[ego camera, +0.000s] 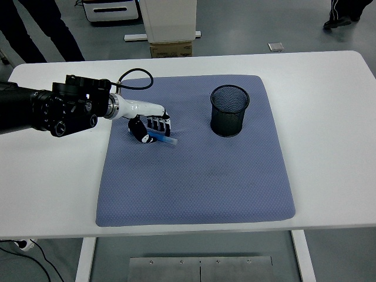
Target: Left hand places marker in pen holder
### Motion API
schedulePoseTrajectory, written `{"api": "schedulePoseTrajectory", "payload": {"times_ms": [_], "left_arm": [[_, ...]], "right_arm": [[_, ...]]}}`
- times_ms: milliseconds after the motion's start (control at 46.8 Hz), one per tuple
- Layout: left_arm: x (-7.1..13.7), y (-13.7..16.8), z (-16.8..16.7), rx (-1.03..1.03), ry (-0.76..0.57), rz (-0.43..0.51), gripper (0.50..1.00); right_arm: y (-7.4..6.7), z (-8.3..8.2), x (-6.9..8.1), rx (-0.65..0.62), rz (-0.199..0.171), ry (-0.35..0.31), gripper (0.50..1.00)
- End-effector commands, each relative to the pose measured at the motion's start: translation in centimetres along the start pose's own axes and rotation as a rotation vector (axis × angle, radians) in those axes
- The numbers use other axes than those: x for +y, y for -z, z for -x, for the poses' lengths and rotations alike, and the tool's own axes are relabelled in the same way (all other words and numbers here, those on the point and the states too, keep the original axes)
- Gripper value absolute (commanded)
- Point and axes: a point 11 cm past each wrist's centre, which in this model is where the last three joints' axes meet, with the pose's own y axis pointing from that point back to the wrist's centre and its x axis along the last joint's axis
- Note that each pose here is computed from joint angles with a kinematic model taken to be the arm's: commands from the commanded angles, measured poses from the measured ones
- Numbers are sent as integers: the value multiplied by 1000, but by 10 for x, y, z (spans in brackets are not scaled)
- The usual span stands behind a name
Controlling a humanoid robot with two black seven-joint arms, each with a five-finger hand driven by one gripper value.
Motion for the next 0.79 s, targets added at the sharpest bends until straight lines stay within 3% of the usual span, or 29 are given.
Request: {"api": "schedulePoseTrajectory", "payload": {"times_ms": [0, 769], "left_arm": [[0, 0, 0, -2, 0, 0, 622], [-2, -4, -8, -100, -67, 2, 634]], "right_arm": [[0, 0, 0, 1, 0, 0, 1000], [0, 0, 0, 0, 0, 0, 1000]]}}
